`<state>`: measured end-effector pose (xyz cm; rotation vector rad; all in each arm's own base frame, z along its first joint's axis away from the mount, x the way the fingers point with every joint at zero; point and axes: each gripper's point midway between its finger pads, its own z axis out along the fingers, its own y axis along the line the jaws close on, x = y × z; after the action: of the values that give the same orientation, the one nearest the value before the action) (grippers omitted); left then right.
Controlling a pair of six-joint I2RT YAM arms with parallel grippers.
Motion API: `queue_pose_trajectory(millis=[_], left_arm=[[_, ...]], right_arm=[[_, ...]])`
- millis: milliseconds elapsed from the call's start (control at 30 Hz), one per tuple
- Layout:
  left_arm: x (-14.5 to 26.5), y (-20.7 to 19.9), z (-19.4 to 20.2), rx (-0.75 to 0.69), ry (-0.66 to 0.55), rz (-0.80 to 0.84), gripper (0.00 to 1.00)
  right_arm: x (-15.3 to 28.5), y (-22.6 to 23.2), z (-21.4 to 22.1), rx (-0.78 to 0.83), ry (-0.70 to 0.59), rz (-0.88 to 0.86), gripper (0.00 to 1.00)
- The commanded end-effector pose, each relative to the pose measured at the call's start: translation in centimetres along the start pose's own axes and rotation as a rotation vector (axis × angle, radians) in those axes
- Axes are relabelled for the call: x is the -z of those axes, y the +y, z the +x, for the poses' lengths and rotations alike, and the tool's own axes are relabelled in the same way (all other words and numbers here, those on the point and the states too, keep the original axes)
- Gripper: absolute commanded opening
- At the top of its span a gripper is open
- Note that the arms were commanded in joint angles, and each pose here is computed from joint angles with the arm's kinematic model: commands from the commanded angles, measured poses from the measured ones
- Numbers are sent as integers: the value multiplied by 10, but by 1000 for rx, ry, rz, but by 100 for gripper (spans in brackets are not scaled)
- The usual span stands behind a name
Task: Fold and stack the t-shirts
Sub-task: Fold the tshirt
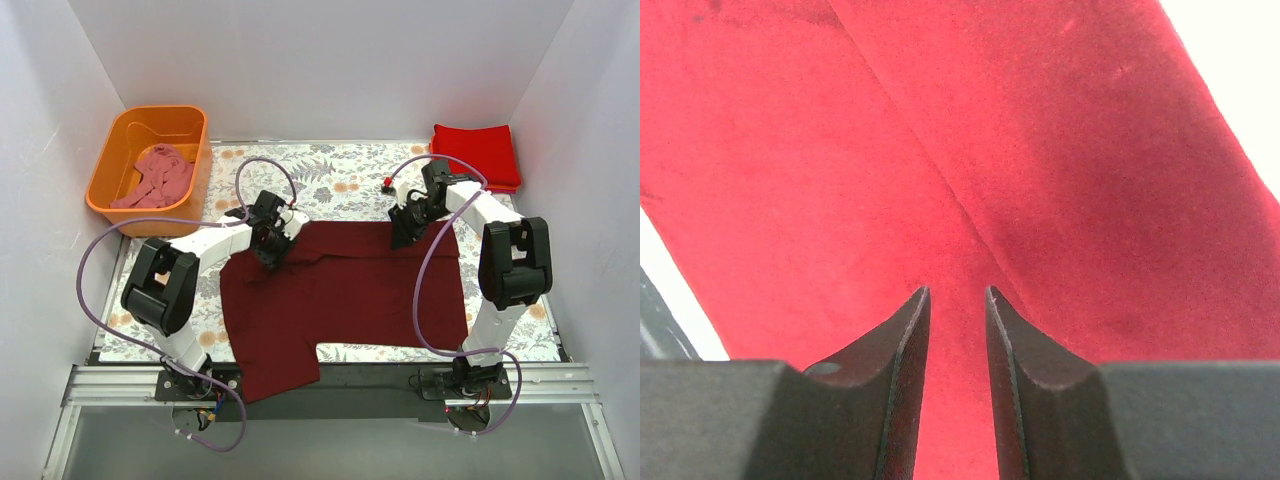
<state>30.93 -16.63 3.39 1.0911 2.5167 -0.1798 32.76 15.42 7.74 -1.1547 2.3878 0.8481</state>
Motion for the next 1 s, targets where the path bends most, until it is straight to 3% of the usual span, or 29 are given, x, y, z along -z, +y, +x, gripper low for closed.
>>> queue_pose_trajectory(millis=[0, 67, 200, 267, 300, 400, 600, 833, 967], left_arm=[[4, 18, -23, -5, -68, -7, 23], [4, 22, -28, 8, -74, 20, 12], [4, 32, -32, 80, -68, 134, 7], [0, 22, -24, 111, -24, 236, 11], [1, 24, -24, 118, -19, 263, 21], [8, 25, -29, 173, -38, 353, 31], [9, 52, -28, 288, -62, 356, 33], [35, 74, -21, 335, -83, 312, 33], [37, 75, -8, 357, -70, 303, 34]], right_arm=[[1, 2, -8, 24, -11, -4, 35], [0, 4, -11, 35, -10, -3, 35], [2, 17, -26, 100, -36, -7, 35], [-1, 28, -37, 142, -55, -21, 35], [-3, 33, -41, 159, -62, -26, 35], [-7, 56, -67, 213, -121, -39, 40], [-40, 107, -111, 355, -282, -32, 47], [-101, 157, -126, 612, -239, 30, 47], [-131, 170, -135, 672, -206, 48, 47]])
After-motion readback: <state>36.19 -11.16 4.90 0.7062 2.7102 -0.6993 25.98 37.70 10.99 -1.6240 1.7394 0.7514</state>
